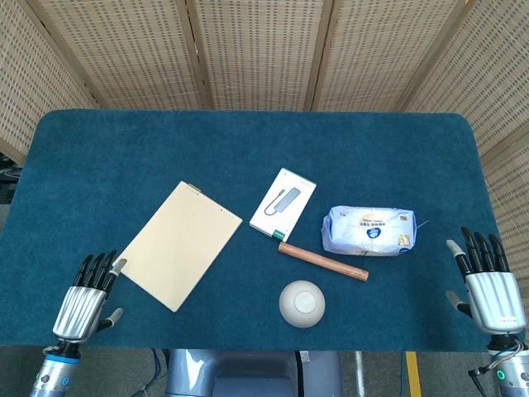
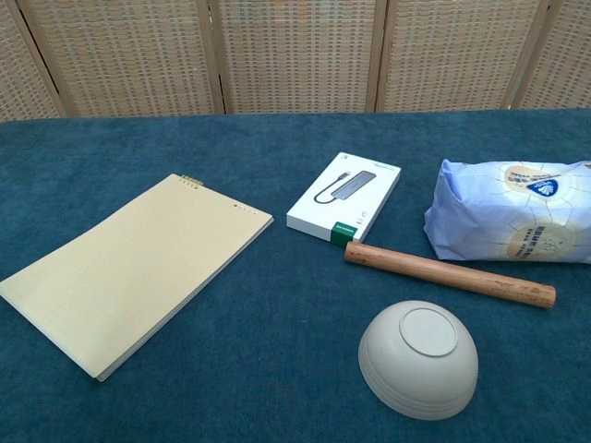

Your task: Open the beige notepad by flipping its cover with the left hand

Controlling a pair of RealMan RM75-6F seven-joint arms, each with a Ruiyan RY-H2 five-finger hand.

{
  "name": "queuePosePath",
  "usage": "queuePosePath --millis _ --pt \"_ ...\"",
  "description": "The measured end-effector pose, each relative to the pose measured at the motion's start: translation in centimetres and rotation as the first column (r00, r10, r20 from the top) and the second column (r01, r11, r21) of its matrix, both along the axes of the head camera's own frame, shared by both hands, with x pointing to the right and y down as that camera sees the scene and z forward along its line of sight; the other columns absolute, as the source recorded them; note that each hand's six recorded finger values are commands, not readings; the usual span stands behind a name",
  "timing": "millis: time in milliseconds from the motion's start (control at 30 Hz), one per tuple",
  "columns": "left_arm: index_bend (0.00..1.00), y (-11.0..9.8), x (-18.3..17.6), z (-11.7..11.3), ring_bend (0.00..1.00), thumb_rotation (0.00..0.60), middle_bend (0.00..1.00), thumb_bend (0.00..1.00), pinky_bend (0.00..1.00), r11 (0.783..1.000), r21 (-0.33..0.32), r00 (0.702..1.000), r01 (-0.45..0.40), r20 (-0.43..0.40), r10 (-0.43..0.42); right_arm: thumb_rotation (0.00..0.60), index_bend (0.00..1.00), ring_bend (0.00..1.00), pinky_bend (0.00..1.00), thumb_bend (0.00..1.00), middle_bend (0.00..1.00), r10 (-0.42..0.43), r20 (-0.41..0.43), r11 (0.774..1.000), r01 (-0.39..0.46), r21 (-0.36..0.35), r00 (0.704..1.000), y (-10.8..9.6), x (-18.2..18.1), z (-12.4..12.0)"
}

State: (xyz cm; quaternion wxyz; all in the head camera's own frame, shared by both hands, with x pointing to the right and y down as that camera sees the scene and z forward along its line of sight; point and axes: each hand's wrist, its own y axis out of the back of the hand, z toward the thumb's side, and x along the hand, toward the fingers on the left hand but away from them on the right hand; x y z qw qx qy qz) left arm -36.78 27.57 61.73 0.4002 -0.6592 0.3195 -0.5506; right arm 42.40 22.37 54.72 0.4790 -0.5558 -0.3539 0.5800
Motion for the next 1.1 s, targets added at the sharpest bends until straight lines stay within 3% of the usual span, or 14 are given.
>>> queuePosePath --millis 633,1100 --pt "0.02 -2.1 3.2 3.3 0.0 0.6 0.0 0.25 0.0 0.993 -0.049 0.992 -0.104 0.061 0.107 0.6 0.14 0.0 0.0 0.1 0.0 0.012 0.019 1.0 -0.012 -0.005 1.0 -0.1 0.1 0.0" --pt "0.02 -2.8 3.7 5.4 0.0 0.6 0.0 0.25 0.0 0.984 -0.086 0.98 -0.155 0.112 0.164 0.6 0.14 0.0 0.0 0.1 0.0 0.02 0.031 1.0 -0.02 -0.01 0.999 -0.1 0.1 0.0"
